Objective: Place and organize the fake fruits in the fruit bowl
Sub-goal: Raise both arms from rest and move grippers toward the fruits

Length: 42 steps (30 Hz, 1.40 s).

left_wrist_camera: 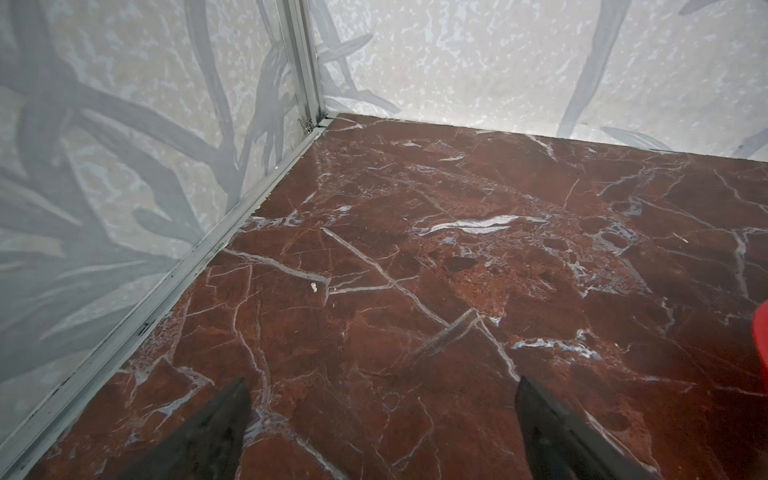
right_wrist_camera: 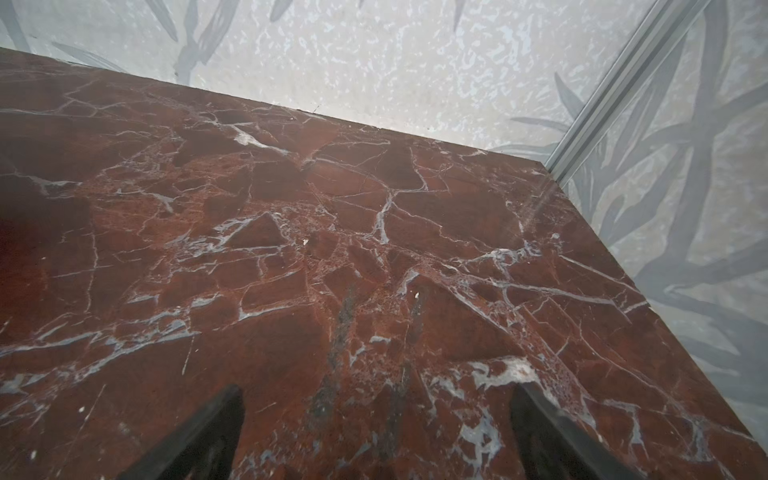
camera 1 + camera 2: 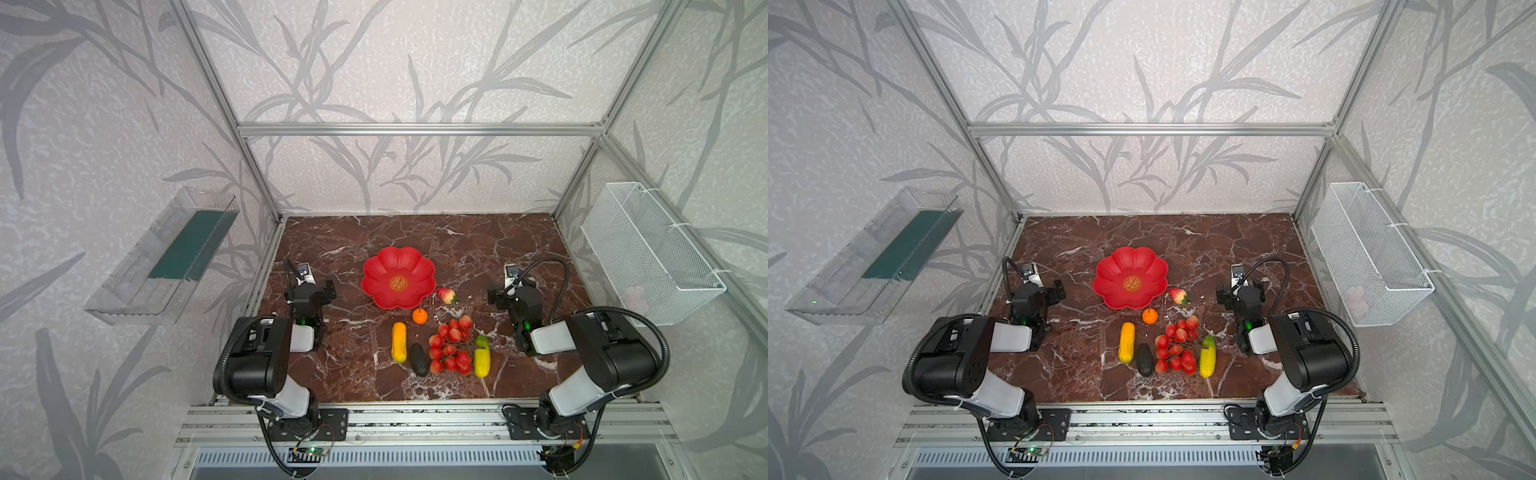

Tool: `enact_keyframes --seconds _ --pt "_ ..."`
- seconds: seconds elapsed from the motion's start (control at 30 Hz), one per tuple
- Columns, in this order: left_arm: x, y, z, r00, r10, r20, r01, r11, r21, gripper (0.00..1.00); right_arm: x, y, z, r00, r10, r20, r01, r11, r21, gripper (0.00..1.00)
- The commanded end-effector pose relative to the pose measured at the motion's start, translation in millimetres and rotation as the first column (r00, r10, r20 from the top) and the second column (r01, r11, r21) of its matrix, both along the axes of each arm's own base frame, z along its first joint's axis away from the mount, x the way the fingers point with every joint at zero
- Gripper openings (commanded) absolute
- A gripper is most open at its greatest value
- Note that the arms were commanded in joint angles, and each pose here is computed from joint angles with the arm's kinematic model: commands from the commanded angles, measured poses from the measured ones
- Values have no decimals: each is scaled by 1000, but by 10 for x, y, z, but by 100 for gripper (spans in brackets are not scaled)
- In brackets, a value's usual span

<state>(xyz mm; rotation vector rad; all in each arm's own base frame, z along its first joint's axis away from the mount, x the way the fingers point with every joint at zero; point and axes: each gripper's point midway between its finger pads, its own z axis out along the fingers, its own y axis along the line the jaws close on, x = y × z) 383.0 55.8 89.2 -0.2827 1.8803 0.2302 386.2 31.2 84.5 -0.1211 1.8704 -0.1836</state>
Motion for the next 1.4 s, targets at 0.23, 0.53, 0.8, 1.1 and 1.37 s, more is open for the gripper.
enact_keyframes --seconds 0.23,0.53,0.8,1.1,1.37 --pt "68 -12 82 1000 -12 24 11 1000 22 99 64 -23 129 999 -19 40 19 1000 14 99" --pt "66 -8 81 1000 -11 24 10 1000 21 99 92 -17 112 1000 7 18 -8 999 42 99" --pt "63 -2 82 1000 -6 27 6 1000 19 99 103 -19 94 1000 18 5 -18 998 57 99" --pt "72 -170 632 999 -23 -24 25 998 54 99 51 -224 509 992 -121 -28 123 991 49 99" --pt "-260 -556 1138 988 -86 129 133 899 -418 98 -11 -2 763 989 -63 -135 113 905 410 99"
